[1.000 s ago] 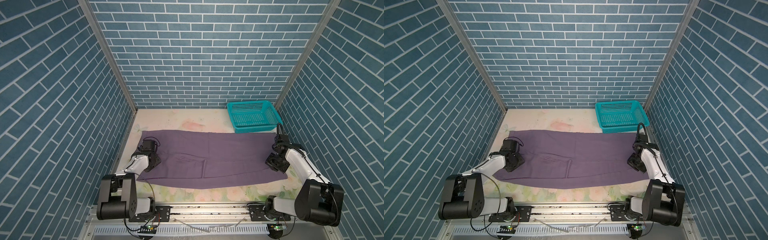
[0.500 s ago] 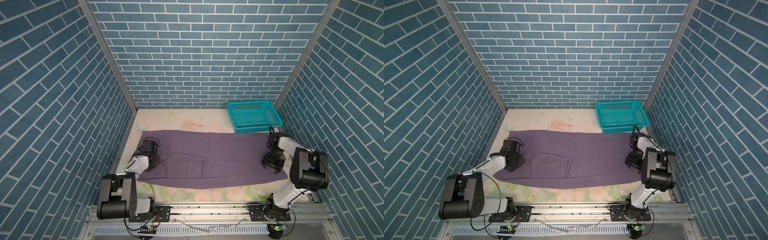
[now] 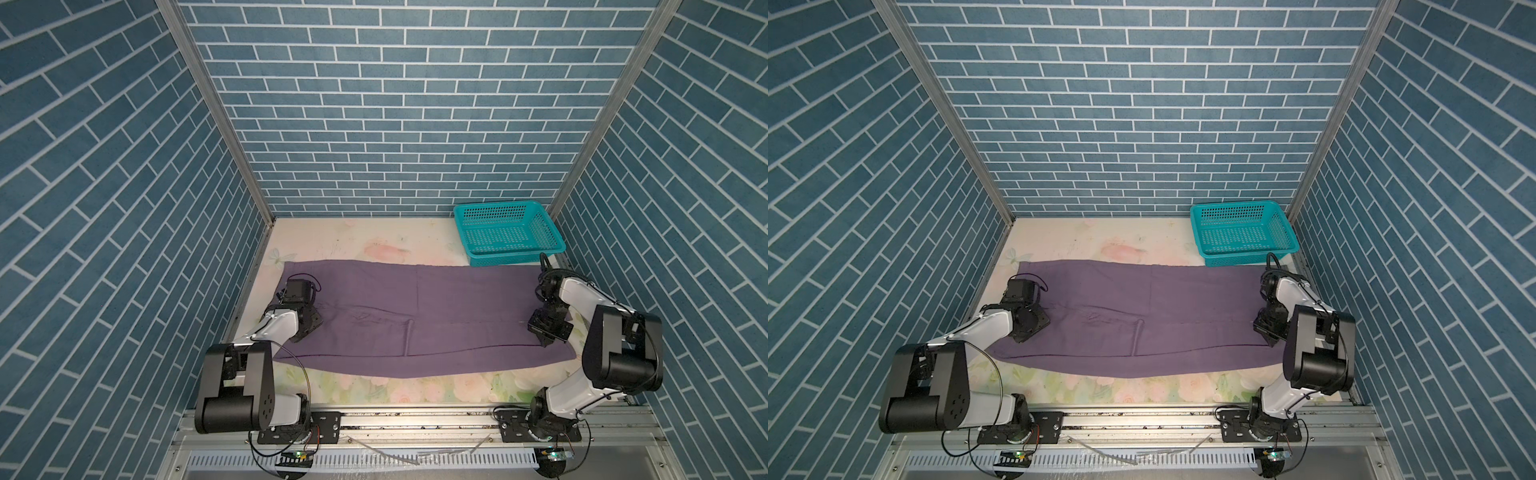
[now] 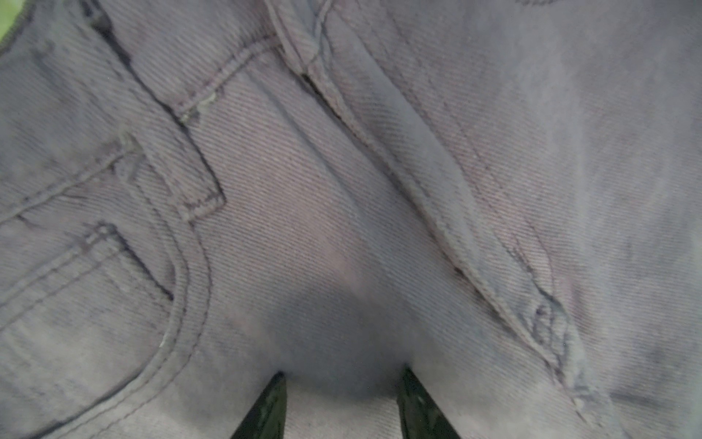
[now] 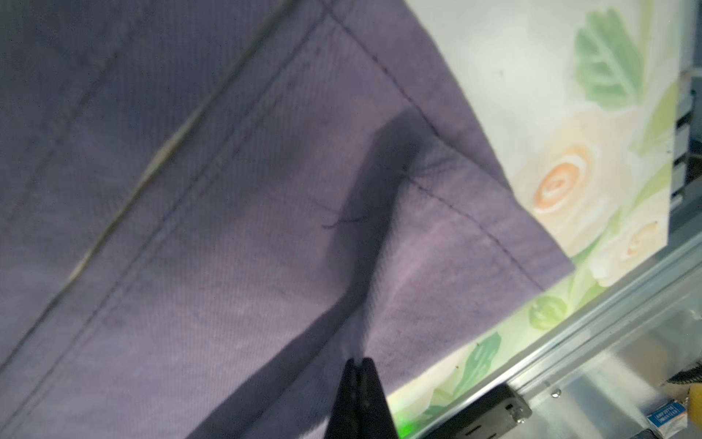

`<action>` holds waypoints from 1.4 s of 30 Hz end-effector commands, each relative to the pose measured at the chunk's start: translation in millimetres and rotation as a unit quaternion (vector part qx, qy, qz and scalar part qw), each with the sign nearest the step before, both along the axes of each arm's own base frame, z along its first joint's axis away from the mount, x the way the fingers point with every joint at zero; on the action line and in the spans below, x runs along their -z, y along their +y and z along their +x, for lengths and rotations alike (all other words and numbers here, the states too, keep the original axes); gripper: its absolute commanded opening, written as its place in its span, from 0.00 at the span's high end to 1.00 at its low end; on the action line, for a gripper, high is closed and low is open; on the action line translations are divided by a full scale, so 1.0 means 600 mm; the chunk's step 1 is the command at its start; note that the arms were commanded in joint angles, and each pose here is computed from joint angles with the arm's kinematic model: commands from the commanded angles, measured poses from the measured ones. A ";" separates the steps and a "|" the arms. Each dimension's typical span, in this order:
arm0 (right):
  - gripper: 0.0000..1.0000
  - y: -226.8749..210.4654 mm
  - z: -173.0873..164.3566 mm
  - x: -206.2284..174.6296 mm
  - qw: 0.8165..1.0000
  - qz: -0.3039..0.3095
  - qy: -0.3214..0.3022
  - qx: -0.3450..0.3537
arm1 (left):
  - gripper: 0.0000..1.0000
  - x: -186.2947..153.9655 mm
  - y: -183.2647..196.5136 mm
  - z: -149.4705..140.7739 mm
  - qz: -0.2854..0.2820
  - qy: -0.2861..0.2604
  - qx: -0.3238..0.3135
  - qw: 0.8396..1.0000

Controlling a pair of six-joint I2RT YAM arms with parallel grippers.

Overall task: Fold and stack the trousers
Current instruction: Smooth out the trousers at the center of the table.

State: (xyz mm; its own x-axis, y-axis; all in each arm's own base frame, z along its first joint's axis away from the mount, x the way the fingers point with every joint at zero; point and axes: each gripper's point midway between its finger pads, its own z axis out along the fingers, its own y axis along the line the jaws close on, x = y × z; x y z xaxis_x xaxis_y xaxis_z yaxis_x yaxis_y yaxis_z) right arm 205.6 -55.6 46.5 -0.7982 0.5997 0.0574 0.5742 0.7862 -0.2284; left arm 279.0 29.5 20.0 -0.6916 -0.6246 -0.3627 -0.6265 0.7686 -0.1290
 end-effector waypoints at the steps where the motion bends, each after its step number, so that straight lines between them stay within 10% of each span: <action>1: 1.00 -0.013 -0.046 -0.020 0.999 -0.032 0.011 0.010 | 0.51 0.019 -0.003 -0.017 -0.003 0.027 0.005 1.000; 13: 1.00 -0.007 -0.077 -0.085 0.974 -0.051 -0.185 0.124 | 0.47 -0.011 0.004 -0.019 0.009 0.003 -0.003 1.000; 18: 1.00 -0.011 -0.066 -0.122 0.952 -0.053 -0.266 0.144 | 0.27 -0.050 0.019 -0.039 0.034 -0.006 -0.014 0.999; 30: 1.00 0.003 -0.040 -0.199 0.885 -0.015 -0.440 0.153 | 0.23 -0.073 0.022 -0.105 0.026 0.020 -0.055 0.998; 42: 1.00 0.031 -0.106 -0.187 0.848 0.025 -0.505 0.159 | 0.23 -0.100 0.028 -0.149 0.034 0.062 -0.077 0.995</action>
